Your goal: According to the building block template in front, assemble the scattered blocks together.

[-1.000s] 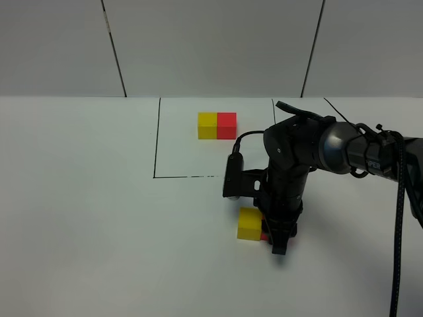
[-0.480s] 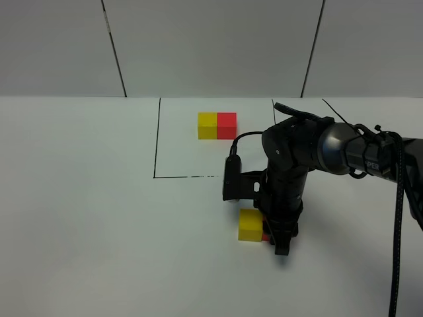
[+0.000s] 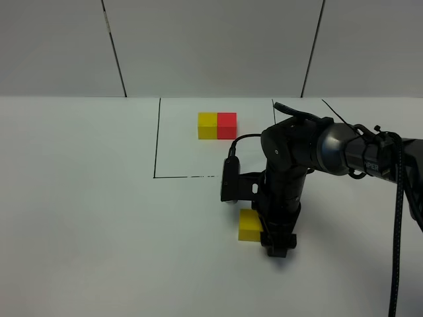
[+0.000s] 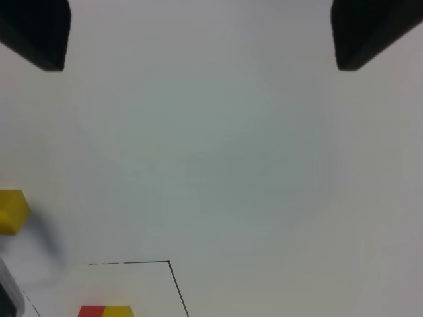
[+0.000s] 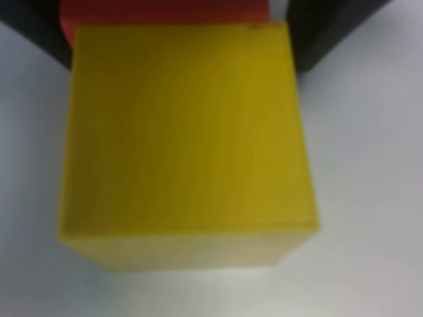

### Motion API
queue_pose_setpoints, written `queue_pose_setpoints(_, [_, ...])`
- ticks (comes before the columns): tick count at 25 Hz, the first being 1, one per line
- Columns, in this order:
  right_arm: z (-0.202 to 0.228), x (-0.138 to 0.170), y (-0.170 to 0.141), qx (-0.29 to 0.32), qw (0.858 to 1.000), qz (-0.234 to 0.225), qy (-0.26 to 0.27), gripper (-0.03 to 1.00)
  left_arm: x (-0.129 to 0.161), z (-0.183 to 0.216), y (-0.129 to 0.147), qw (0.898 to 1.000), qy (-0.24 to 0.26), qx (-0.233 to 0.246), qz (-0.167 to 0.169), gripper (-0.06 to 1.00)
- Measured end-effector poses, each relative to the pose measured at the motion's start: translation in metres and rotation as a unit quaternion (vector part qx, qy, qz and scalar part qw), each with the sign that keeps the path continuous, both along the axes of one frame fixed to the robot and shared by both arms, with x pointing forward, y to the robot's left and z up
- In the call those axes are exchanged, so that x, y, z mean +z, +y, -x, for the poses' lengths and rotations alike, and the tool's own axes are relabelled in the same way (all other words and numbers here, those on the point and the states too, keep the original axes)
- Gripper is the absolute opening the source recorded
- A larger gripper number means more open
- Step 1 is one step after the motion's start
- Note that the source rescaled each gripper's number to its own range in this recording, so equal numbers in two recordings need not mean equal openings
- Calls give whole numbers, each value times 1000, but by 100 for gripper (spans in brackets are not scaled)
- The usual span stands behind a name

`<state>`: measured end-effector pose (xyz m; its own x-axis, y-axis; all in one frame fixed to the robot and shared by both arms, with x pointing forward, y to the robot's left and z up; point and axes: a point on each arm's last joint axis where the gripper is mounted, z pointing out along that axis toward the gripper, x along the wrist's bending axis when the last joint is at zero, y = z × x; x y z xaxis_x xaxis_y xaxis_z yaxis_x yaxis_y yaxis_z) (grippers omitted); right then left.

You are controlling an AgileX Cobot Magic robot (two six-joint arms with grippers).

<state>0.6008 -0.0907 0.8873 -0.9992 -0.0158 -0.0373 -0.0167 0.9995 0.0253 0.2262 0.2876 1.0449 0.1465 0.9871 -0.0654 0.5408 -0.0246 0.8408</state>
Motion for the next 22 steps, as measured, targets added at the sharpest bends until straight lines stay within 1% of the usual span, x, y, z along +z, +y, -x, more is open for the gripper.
queue_pose_setpoints(1, [0, 0, 1, 0, 1000, -1, 0, 70, 0, 0, 0, 1000, 0, 0, 0, 91])
queue_pose_setpoints(2, [0, 0, 1, -1, 1000, -4, 0, 83, 0, 0, 0, 1000, 0, 0, 0, 91])
queue_pose_setpoints(3, [0, 0, 2, -2, 1000, -6, -3, 93, 0, 0, 0, 1000, 0, 0, 0, 91])
queue_pose_setpoints(4, [0, 0, 2, -2, 1000, -8, -5, 98, 0, 0, 0, 1000, 0, 0, 0, 91])
queue_pose_setpoints(5, [-1, 0, 2, -5, 1000, -9, -5, 100, 0, 0, 0, 1000, 0, 0, 0, 91])
queue_pose_setpoints(8, [0, 2, 4, -19, 1000, -13, -9, 100, 0, 0, 0, 1000, 0, 0, 0, 91])
queue_pose_setpoints(11, [1, 8, 7, -45, 999, -23, -18, 100, 0, 0, 0, 1000, 0, 0, 0, 91])
queue_pose_setpoints(13, [2, 18, 8, -66, 997, -31, -26, 100, 0, 0, 0, 1000, 0, 0, 0, 91])
queue_pose_setpoints(15, [4, 36, 9, -94, 994, -45, -40, 100, 0, 0, 0, 1000, 0, 0, 0, 91])
queue_pose_setpoints(19, [11, 71, 5, -180, 980, -64, -47, 100, 0, 0, 0, 1000, 0, 0, 0, 91])
queue_pose_setpoints(22, [17, 97, -1, -259, 961, -81, -49, 100, 0, 0, 0, 1000, 0, 0, 0, 91])
